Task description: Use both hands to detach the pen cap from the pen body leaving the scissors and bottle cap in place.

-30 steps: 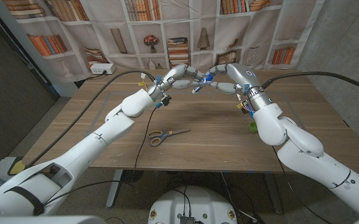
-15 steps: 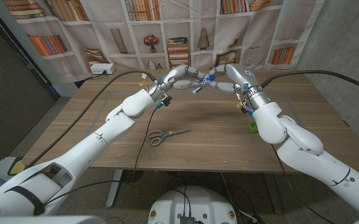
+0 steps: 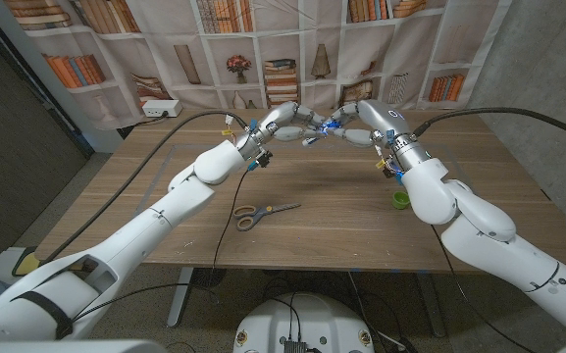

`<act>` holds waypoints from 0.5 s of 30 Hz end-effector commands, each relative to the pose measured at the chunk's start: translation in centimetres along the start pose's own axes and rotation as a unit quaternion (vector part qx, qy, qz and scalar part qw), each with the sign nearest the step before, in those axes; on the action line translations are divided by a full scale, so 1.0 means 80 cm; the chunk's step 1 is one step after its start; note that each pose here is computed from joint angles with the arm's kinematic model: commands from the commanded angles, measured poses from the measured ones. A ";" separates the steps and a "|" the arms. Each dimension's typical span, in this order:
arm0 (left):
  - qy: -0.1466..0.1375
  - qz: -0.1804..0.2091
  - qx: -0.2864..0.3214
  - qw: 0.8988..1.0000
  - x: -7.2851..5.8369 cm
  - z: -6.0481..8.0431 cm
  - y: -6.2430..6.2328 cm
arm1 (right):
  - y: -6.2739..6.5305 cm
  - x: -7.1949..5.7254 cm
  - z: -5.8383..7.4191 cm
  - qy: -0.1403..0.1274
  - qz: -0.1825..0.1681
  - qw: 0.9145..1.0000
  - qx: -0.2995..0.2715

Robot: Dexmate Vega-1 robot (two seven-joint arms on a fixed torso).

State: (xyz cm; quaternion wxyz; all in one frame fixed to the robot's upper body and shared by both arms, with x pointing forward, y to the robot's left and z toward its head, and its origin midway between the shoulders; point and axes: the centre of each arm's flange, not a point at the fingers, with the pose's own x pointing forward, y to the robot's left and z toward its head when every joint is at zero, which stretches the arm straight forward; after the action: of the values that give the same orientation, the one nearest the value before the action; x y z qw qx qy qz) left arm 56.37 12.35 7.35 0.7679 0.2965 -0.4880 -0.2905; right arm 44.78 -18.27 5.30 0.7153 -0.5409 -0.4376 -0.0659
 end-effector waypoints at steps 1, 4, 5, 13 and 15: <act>0.005 0.004 0.002 1.000 -0.001 -0.003 0.002 | -0.010 0.001 -0.009 0.006 0.013 1.000 -0.011; 0.006 0.005 0.001 1.000 -0.002 -0.004 0.002 | -0.012 0.003 -0.010 0.005 0.016 1.000 -0.013; 0.007 0.005 0.000 1.000 -0.002 -0.004 0.002 | -0.013 0.003 -0.010 0.005 0.020 1.000 -0.015; 0.006 0.003 -0.001 1.000 0.000 -0.005 0.002 | -0.016 0.004 -0.011 0.007 0.032 0.999 -0.024; 0.006 0.004 0.000 1.000 0.001 -0.005 0.002 | -0.017 0.003 -0.011 0.008 0.031 0.999 -0.024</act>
State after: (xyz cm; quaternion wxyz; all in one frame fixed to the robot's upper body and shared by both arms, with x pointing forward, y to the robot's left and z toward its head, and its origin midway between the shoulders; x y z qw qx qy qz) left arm 56.63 12.52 7.34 0.7708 0.2968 -0.4857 -0.2864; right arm 44.76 -19.09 6.02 0.7103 -0.5598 -0.4224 -0.0604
